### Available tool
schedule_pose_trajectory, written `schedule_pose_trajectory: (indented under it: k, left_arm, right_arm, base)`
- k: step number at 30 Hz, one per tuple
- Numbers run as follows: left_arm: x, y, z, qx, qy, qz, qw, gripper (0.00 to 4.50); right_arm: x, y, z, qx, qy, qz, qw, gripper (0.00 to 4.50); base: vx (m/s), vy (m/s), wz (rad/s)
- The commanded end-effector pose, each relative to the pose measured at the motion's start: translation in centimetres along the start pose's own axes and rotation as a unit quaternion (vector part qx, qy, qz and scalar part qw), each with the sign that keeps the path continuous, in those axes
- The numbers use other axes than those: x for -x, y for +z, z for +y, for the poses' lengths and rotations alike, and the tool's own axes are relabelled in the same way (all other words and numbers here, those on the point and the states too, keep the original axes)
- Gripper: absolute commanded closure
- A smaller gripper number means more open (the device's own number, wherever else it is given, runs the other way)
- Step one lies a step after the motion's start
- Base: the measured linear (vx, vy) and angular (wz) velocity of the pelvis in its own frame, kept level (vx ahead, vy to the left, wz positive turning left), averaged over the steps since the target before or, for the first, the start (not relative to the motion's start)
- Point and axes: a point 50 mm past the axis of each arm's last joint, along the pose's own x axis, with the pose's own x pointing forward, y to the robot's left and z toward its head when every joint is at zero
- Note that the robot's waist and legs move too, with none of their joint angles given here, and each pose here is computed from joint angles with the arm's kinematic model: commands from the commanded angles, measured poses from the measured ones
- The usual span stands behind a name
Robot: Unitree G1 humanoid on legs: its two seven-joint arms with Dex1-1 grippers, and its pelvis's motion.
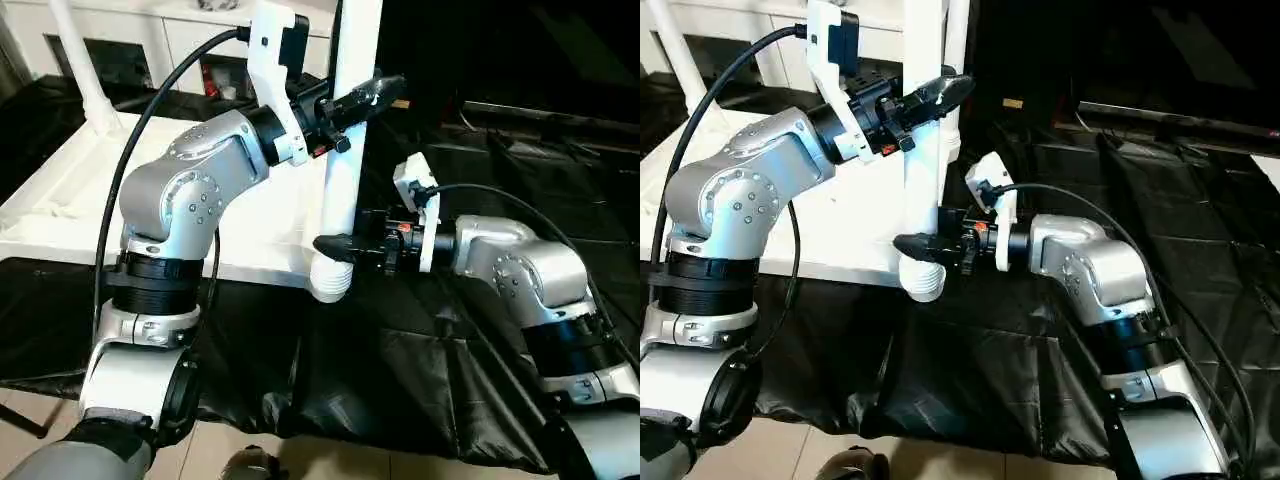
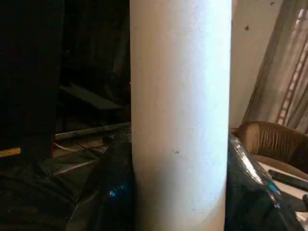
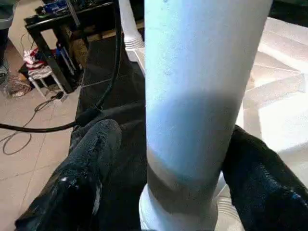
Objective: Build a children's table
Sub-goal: Pick table leg
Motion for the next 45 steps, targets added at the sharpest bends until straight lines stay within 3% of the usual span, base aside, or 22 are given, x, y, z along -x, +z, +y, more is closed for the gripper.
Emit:
schedule_pose_trajectory:
  k: [1, 8, 19, 20, 24, 26, 28, 31, 38, 40, 44, 45]
  left_arm:
    - [-0.4, 0.7, -0.7, -0.009, -0.020, -0.004, 1.000, 2.78]
    - [-0.6, 0.7, -1.0, -0.006, -0.031, -0.001, 0.999, 2.78]
    - [-0.8, 0.8, -1.2, 0.004, -0.040, -0.004, 0.999, 2.78]
    - [-0.8, 0.8, -1.1, 0.006, -0.040, -0.004, 0.999, 2.78]
    - [-0.9, 0.8, -1.1, 0.003, -0.040, -0.001, 0.999, 2.78]
    - [-0.8, 0.7, -1.1, 0.000, -0.041, 0.002, 0.999, 2.78]
    - [-0.8, 0.7, -1.0, -0.001, -0.041, 0.003, 0.999, 2.78]
    - [-0.9, 0.7, -1.0, -0.002, -0.042, 0.005, 0.999, 2.78]
    - [-0.9, 0.7, -0.5, -0.004, -0.010, 0.004, 1.000, 2.78]
    - [-0.9, 0.7, -0.3, 0.003, -0.004, 0.006, 1.000, 2.22]
    - [-0.7, 0.7, -0.3, 0.009, -0.006, 0.001, 1.000, 2.00]
    - [-0.7, 0.9, -0.2, 0.014, 0.000, -0.014, 1.000, 1.75]
  right_arm:
    - [0.0, 0.0, -0.1, 0.010, -0.005, 0.009, 1.000, 1.10]
    - [-0.7, -0.5, -0.3, 0.020, -0.013, 0.026, 0.999, 1.10]
    - [-0.9, -0.5, -0.4, 0.017, -0.011, 0.017, 1.000, 1.10]
    - [-1.0, -0.5, -0.4, 0.016, -0.011, 0.017, 1.000, 1.45]
    - [-1.1, -0.6, -0.5, 0.014, -0.012, 0.017, 1.000, 1.51]
    - [-1.1, -0.7, -0.5, 0.015, -0.014, 0.018, 1.000, 1.88]
    - [-1.1, -0.7, -0.5, 0.016, -0.015, 0.019, 1.000, 1.88]
    - [-1.0, -0.8, -0.5, 0.017, -0.014, 0.021, 1.000, 2.29]
    - [-1.0, -0.9, -0.5, 0.014, -0.014, 0.018, 1.000, 2.59]
    - [-1.0, -0.9, -0.5, 0.014, -0.015, 0.016, 1.000, 2.59]
    - [-1.1, -0.8, -0.5, 0.013, -0.018, 0.009, 1.000, 2.60]
    - [-1.2, -0.8, -0.5, 0.013, -0.022, 0.003, 1.000, 2.60]
  base:
    - [0.000, 0.000, 0.00]
    - [0.000, 0.000, 0.00]
    - [0.000, 0.000, 0.00]
    - [0.000, 0.000, 0.00]
    - [0.000, 0.000, 0.00]
    - [0.000, 0.000, 0.00]
    - [0.000, 0.000, 0.00]
    - [0.000, 0.000, 0.00]
    - [0.000, 0.000, 0.00]
    - [0.000, 0.000, 0.00]
    - [0.000, 0.000, 0.00]
    - [0.000, 0.000, 0.00]
